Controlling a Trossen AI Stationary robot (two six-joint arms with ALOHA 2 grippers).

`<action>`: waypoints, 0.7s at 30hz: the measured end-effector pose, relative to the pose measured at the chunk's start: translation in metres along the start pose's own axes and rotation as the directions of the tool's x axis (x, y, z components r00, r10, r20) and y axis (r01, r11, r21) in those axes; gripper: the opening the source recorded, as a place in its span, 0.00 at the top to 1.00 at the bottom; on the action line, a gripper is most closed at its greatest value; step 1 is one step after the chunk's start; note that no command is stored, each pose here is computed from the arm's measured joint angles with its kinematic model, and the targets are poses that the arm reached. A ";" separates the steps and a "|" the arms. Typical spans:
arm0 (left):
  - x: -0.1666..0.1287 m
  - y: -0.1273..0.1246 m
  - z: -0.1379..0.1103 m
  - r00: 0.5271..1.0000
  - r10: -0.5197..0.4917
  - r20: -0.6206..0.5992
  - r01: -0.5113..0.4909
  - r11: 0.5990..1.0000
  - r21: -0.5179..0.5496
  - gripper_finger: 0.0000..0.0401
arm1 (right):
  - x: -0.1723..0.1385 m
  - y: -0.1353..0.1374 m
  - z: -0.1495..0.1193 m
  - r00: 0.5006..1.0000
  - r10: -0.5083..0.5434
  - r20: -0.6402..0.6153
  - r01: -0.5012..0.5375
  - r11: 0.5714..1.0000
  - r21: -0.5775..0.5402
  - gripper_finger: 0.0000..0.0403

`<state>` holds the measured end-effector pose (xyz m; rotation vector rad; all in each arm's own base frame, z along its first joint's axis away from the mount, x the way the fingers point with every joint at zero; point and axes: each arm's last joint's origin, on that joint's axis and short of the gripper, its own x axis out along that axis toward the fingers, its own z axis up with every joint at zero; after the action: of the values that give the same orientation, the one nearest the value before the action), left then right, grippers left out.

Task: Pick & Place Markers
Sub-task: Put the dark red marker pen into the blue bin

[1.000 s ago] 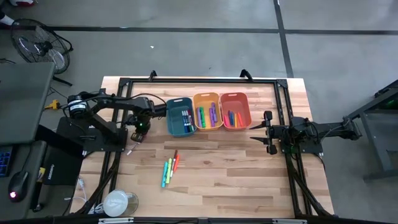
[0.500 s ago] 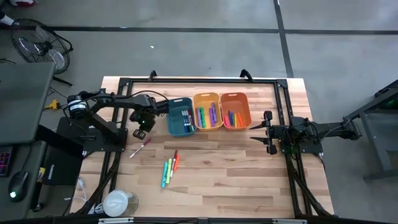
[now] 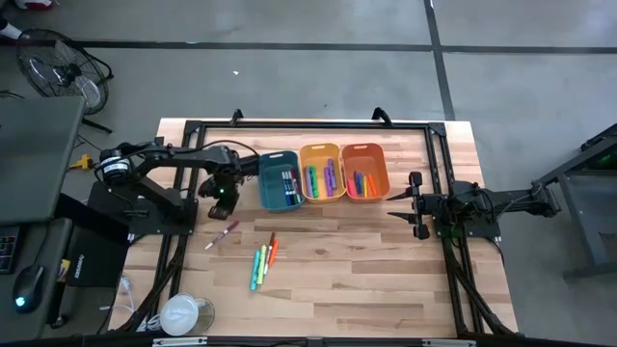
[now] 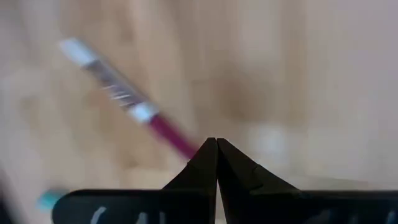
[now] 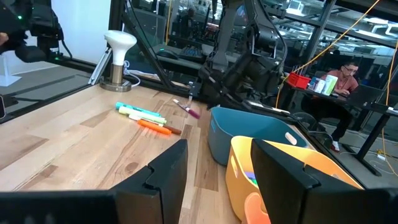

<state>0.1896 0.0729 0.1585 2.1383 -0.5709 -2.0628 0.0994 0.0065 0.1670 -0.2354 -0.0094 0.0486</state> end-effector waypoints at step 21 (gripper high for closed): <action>-0.001 0.008 -0.010 0.997 -0.048 -0.057 0.072 0.807 0.587 1.00 | 0.000 0.000 0.000 1.000 0.000 0.000 0.000 1.000 0.000 0.59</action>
<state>0.1982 0.0639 0.1626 2.5230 -1.3050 -2.0544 0.0994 0.0065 0.1670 -0.2357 -0.0098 0.0485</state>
